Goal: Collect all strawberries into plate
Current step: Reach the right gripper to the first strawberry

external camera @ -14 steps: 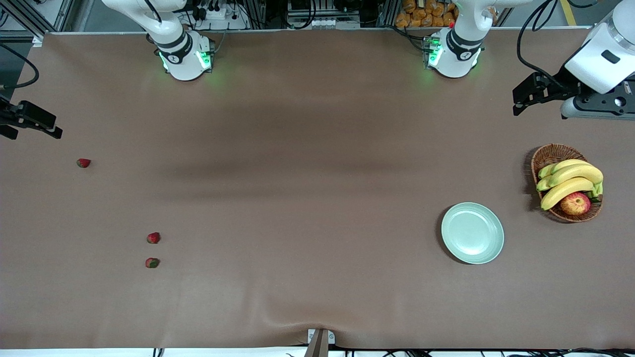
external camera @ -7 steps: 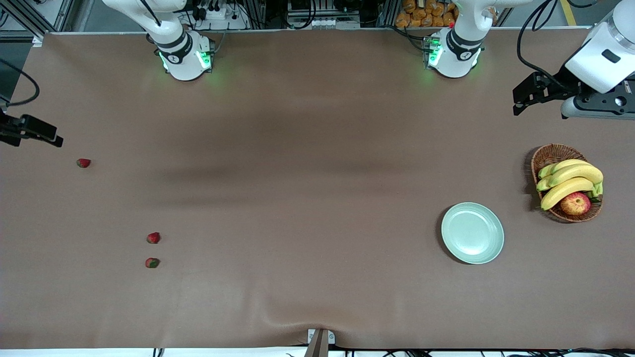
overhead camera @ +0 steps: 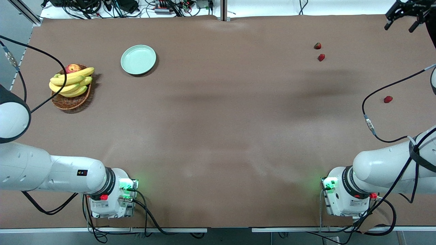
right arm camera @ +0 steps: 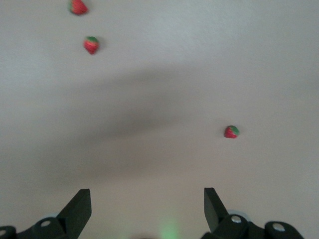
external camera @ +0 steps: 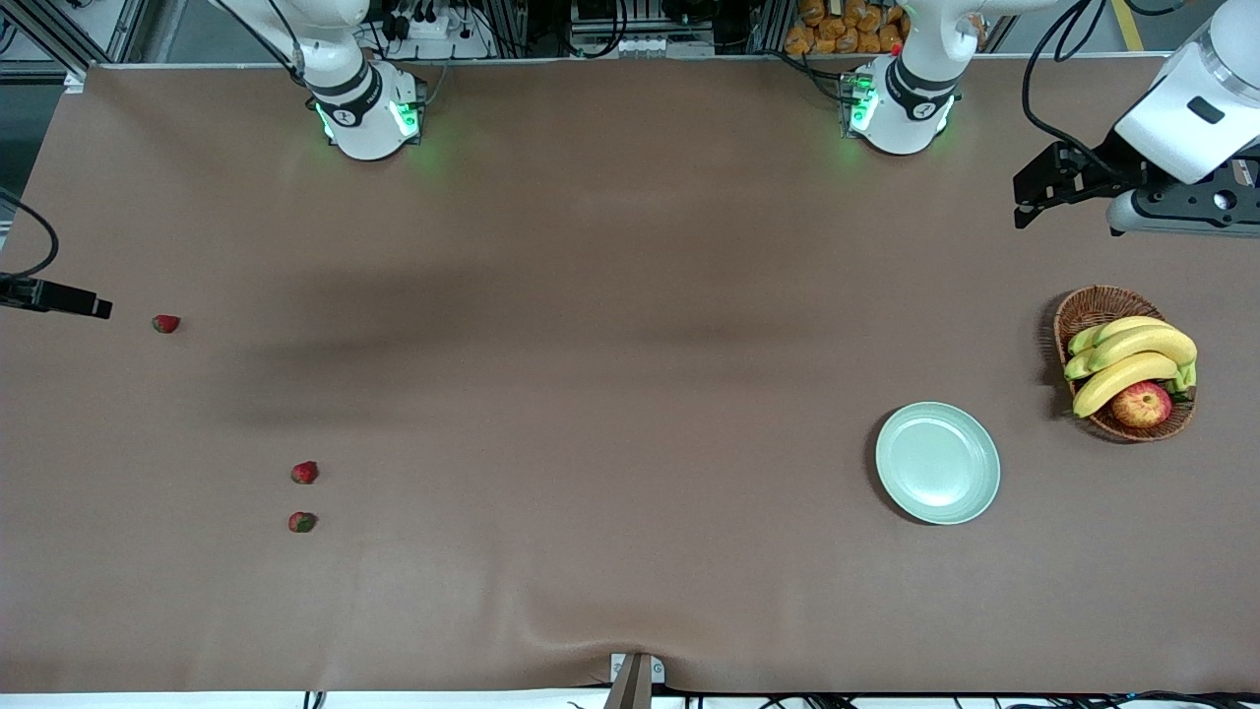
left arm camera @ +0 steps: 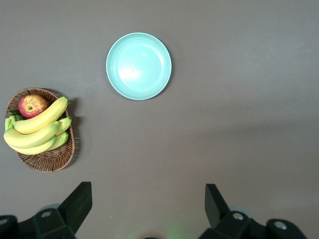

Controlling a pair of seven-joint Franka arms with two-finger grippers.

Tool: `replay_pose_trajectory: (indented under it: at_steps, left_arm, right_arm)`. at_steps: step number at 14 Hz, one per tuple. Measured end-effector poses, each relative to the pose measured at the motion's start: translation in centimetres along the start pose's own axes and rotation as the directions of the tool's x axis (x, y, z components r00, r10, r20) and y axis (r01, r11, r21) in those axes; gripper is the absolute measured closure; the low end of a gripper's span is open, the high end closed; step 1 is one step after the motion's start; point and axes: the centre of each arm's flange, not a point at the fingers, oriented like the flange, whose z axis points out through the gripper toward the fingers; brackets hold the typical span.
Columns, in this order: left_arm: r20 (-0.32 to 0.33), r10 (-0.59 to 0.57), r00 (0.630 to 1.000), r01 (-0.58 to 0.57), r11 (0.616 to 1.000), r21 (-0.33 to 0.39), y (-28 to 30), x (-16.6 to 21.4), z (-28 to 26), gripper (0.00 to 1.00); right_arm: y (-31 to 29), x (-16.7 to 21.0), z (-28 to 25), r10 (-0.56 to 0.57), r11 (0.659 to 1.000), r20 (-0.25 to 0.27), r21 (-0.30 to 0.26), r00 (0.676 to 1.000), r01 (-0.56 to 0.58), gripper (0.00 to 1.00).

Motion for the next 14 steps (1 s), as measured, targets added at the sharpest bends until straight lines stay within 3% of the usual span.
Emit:
replay_pose_trajectory:
  at_steps: [2,5,7,14]
  left_arm:
    - [0.009,-0.009,1.0,0.009,1.0,-0.001,-0.5,0.3,0.5,0.0]
    - [0.021,-0.032,0.999,0.032,0.999,-0.001,-1.8,0.8,1.1,0.0]
    - [0.024,-0.035,0.999,0.035,0.999,-0.001,-1.9,0.9,1.2,0.0]
    - [0.032,-0.034,0.999,0.034,0.999,-0.002,-1.9,1.1,1.7,0.0]
  right_arm:
    - [2.2,0.5,1.6,-0.008,0.999,0.021,-0.048,1.0,0.009,0.0]
    - [6.4,1.1,4.3,-0.088,0.993,-0.014,-0.074,0.996,0.087,0.0]
    - [10.0,1.0,6.9,-0.12,0.99,-0.037,-0.073,0.992,0.117,0.0]
    - [14.8,1.7,15.6,-0.129,0.991,0.012,-0.037,0.992,0.129,0.0]
